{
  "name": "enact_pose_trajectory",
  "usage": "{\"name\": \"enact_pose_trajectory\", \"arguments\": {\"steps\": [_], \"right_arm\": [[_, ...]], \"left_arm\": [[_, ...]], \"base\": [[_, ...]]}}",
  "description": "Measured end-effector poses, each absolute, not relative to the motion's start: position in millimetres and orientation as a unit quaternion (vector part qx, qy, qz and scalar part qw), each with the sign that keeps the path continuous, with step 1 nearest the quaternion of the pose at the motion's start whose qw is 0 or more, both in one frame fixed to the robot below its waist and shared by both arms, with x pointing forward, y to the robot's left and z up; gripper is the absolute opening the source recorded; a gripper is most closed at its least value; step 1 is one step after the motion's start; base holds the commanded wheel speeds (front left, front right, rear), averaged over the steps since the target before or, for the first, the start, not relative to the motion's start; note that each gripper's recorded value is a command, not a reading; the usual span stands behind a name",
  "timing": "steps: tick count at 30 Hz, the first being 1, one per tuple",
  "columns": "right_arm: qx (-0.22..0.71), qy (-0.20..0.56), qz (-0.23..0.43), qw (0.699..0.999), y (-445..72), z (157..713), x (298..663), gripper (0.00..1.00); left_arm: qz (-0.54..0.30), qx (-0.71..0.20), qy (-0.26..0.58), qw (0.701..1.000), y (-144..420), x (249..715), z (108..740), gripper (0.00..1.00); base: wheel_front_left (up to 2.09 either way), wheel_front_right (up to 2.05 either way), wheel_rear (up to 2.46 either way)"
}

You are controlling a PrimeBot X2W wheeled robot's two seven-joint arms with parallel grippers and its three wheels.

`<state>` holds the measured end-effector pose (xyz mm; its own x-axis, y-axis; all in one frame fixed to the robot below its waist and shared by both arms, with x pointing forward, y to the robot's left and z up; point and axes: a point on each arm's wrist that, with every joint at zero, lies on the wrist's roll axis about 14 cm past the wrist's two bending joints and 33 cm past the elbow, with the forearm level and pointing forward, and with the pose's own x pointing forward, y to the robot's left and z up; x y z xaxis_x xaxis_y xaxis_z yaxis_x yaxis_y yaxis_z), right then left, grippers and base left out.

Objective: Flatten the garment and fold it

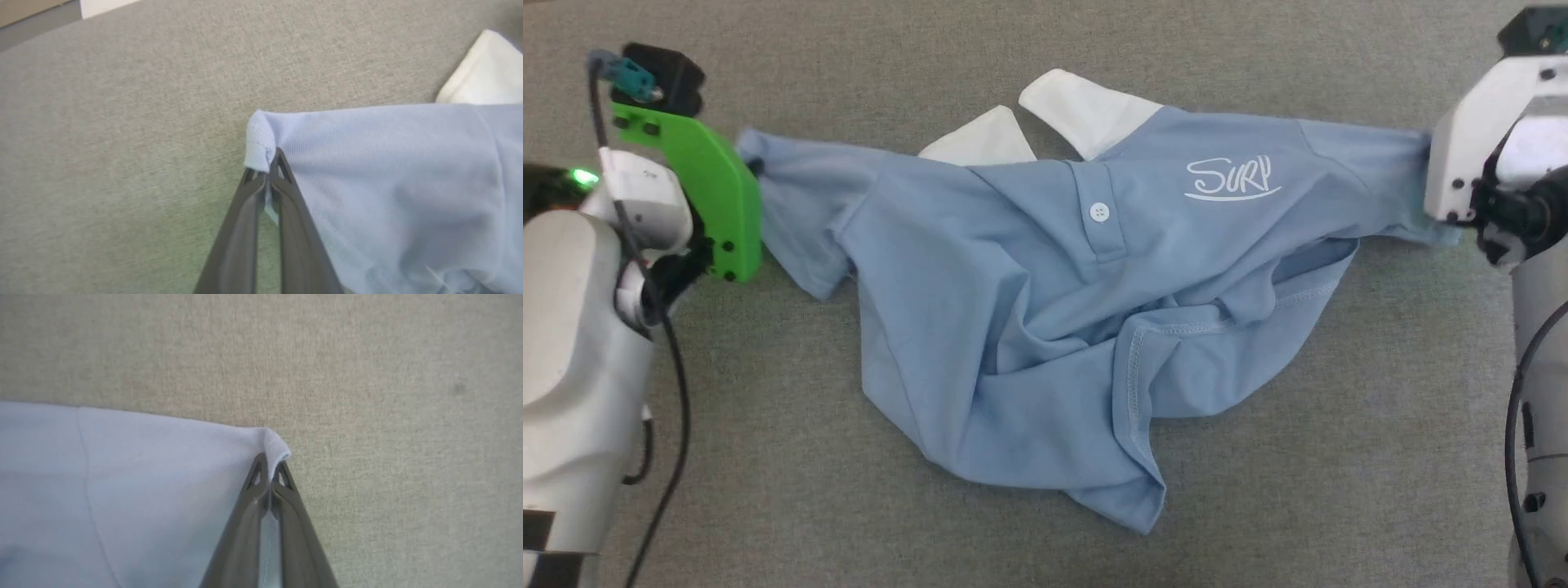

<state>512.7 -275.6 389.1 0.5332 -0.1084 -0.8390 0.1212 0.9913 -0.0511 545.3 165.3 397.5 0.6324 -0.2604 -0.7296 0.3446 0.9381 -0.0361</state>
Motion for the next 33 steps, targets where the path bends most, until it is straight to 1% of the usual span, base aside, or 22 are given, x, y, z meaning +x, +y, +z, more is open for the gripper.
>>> {"name": "enact_pose_trajectory", "arguments": {"steps": [4, 8, 11, 14, 17, 21, 24, 28, 30, 33], "right_arm": [[-0.038, 0.399, -0.068, 0.913, -283.8, 430.1, 537.6, 0.00], [-0.091, 0.297, -0.068, 0.948, -288.2, 490.9, 572.4, 0.00], [-0.117, 0.220, -0.065, 0.966, -285.0, 537.8, 596.8, 0.00], [-0.138, 0.154, -0.064, 0.976, -279.9, 580.3, 616.9, 0.00], [-0.161, 0.079, -0.068, 0.981, -274.8, 627.9, 634.7, 0.00], [-0.184, -0.034, -0.071, 0.980, -263.3, 694.3, 650.6, 0.00], [-0.190, -0.110, -0.076, 0.973, -256.1, 738.6, 655.8, 0.00], [-0.187, -0.199, -0.081, 0.959, -249.3, 784.7, 655.8, 0.00], [-0.185, -0.211, -0.081, 0.956, -247.2, 789.7, 658.5, 0.00], [-0.179, -0.191, -0.074, 0.962, -245.0, 773.8, 669.0, 0.00]], "left_arm": [[-0.158, 0.087, 0.295, 0.938, 176.1, 573.8, 437.2, 0.00], [-0.136, 0.099, 0.190, 0.967, 184.1, 602.7, 488.2, 0.00], [-0.105, 0.103, 0.119, 0.982, 194.0, 621.7, 526.4, 0.00], [-0.074, 0.099, 0.037, 0.992, 205.3, 640.4, 572.1, 0.00], [-0.046, 0.094, -0.046, 0.993, 215.9, 655.2, 618.9, 0.00], [-0.009, 0.078, -0.144, 0.986, 227.6, 665.2, 675.2, 0.00], [0.015, 0.059, -0.218, 0.974, 234.1, 666.1, 717.1, 0.00], [0.038, 0.035, -0.318, 0.947, 242.7, 656.6, 764.9, 0.00], [0.039, 0.035, -0.328, 0.943, 244.8, 655.7, 767.9, 0.00], [0.028, 0.046, -0.297, 0.953, 245.1, 663.3, 748.9, 0.00]], "base": [[0.00, 0.00, 0.00], [0.00, 0.00, 0.00], [0.00, 0.00, 0.00], [0.00, 0.00, 0.00], [0.00, 0.00, 0.00], [0.00, 0.00, 0.00], [0.00, 0.00, 0.00], [0.00, 0.00, 0.00], [0.00, 0.00, 0.00], [0.00, 0.00, 0.00]]}}
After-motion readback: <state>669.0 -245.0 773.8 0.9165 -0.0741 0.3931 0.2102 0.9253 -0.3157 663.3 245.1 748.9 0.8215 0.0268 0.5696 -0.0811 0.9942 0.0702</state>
